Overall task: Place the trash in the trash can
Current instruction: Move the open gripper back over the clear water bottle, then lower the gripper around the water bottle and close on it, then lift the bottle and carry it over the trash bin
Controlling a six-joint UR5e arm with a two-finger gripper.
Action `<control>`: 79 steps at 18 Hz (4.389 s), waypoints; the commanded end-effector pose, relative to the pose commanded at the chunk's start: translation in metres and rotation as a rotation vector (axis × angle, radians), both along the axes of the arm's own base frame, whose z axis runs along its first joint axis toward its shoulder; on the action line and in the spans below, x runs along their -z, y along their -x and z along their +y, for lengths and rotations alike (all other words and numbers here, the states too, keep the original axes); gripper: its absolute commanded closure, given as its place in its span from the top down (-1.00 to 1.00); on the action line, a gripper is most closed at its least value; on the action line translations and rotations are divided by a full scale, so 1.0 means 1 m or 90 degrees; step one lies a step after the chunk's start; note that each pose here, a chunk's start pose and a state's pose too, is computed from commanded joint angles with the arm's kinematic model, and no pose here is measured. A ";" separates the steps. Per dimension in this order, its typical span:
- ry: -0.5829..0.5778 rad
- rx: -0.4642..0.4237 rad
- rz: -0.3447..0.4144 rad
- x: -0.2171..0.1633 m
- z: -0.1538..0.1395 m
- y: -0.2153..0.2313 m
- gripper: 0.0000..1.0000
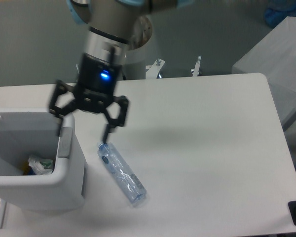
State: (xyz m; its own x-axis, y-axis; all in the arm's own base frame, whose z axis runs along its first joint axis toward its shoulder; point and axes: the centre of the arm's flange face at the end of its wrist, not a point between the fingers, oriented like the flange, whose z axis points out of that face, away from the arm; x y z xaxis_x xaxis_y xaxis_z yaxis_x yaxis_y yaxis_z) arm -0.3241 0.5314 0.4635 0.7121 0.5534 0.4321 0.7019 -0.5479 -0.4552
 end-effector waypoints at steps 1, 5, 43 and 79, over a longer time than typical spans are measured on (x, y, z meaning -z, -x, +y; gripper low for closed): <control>0.020 -0.006 -0.006 0.014 -0.001 0.001 1.00; 0.071 -0.017 -0.037 0.068 0.010 0.018 1.00; 0.318 -0.013 -0.038 0.276 0.070 0.031 0.14; -0.169 0.057 0.251 -0.143 0.075 -0.104 0.12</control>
